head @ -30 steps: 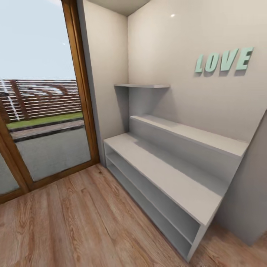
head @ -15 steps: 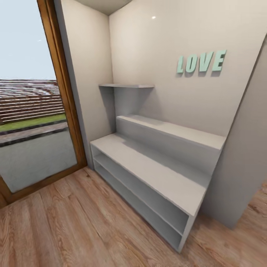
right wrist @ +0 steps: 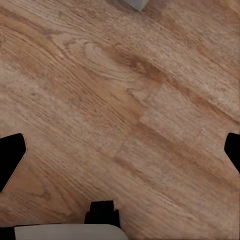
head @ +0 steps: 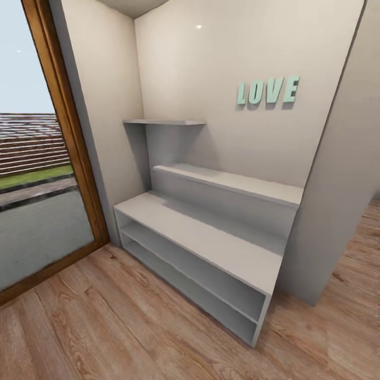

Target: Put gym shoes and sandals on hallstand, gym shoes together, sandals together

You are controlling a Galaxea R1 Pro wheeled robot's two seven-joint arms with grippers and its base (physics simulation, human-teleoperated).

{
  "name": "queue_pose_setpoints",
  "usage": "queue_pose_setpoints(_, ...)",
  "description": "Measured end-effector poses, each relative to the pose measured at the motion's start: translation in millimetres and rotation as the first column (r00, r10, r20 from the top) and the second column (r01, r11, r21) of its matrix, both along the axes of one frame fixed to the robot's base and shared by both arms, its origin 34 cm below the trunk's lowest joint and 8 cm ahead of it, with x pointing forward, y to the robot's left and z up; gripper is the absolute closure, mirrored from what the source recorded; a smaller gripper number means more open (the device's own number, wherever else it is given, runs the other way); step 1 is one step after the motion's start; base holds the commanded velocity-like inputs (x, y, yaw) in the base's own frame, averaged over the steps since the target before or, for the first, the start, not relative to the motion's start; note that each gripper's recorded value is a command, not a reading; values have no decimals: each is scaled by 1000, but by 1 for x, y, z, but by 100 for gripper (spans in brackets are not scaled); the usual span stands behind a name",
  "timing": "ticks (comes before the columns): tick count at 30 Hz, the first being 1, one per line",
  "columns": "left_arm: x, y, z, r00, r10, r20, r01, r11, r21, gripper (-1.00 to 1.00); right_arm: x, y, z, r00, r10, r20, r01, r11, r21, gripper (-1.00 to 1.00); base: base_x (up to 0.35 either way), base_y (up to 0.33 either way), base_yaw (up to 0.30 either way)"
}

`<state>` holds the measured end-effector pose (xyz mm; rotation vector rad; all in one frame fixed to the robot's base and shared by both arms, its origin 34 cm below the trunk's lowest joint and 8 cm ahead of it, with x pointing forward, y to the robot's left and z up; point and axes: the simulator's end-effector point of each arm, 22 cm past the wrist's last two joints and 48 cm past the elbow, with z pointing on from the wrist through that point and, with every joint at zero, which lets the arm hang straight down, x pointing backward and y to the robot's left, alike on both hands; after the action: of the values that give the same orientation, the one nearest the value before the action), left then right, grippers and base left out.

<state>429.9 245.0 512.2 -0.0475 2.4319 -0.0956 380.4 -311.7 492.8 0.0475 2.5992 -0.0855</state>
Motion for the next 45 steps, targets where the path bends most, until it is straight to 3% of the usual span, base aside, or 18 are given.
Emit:
queue_pose_setpoints(8, 0, 0, 0, 1000, 1, -1, -1, 1000, 1, -100, 0, 0, 0, 1000, 0, 0, 0, 1000, 0, -100, 0, 171, -267)
queue_pose_setpoints(45, -1, -2, 0, 1000, -3, 0, 3, 1000, -1, -100, 0, 1, 0, 1000, 0, 0, 0, 1000, 0, -100, 0, 3, -267)
